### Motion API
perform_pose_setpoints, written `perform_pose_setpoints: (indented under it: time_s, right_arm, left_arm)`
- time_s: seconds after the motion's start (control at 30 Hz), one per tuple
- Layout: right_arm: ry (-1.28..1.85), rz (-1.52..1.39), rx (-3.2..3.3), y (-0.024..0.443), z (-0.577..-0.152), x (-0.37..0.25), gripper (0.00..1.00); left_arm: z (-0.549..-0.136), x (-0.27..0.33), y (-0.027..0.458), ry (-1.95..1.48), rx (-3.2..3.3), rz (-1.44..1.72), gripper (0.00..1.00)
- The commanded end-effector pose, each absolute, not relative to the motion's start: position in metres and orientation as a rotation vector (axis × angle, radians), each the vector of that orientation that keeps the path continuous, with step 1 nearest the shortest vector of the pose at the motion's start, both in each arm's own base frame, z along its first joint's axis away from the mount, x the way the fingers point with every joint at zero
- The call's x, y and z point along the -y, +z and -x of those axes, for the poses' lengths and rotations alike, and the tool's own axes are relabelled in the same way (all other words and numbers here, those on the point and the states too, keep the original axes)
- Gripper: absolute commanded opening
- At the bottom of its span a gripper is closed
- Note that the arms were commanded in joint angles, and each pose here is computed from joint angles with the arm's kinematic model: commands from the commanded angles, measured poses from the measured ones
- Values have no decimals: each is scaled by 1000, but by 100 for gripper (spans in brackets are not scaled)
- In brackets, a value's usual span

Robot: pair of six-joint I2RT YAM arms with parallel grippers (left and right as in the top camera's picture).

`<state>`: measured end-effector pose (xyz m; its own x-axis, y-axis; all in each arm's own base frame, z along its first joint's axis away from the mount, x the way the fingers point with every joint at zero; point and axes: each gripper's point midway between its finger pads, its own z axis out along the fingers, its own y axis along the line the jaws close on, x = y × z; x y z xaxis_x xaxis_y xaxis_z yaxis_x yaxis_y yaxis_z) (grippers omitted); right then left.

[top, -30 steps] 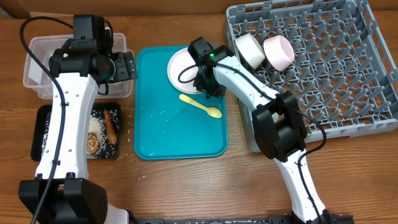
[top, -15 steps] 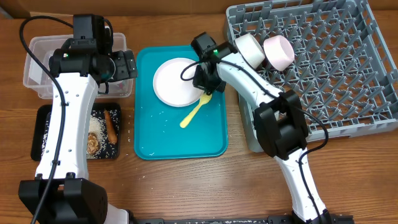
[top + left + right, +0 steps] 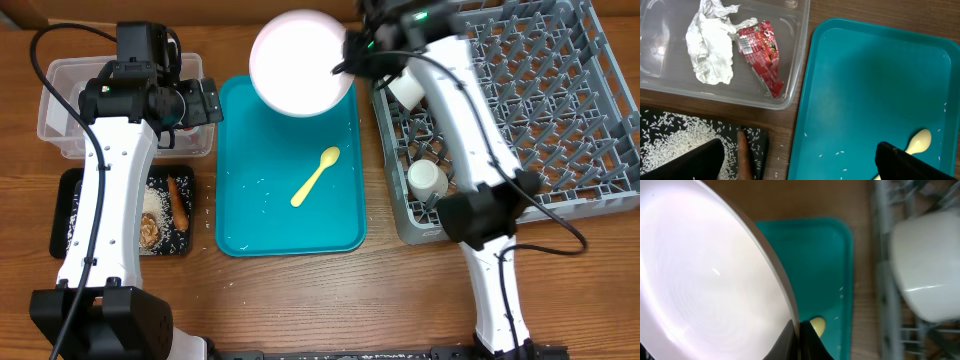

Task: Sort waste into correct bins and load items into the dishwasher
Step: 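Lift the white plate and carry it right over the dish rack, then lower the plate upright into the rack and open the right gripper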

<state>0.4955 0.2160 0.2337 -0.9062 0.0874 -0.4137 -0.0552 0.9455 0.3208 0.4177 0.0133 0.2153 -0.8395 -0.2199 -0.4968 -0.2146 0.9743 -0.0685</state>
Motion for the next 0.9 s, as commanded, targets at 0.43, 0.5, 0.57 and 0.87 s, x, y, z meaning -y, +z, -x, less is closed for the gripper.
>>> perform_pose_setpoints:
  time_s: [0.43,0.5,0.57,0.87]
  right_arm:
    - [-816,-853,-2062,327,-488,94,4]
    - [-899,-880,-2037,320,-489,111,4]
    - [-957,-896,-2044,305,-490,125,4]
    - [-1103,-881,-2167,235,-489,142,4]
  left_arm:
    - [-423,-18,227,-13,-2546,354,98]
    - [-425,-18,228,-15,-2538,357,98]
    - [-425,-18,228,-17,-2535,364,98]
    - [-430,-18,231,-21,-2510,363,98]
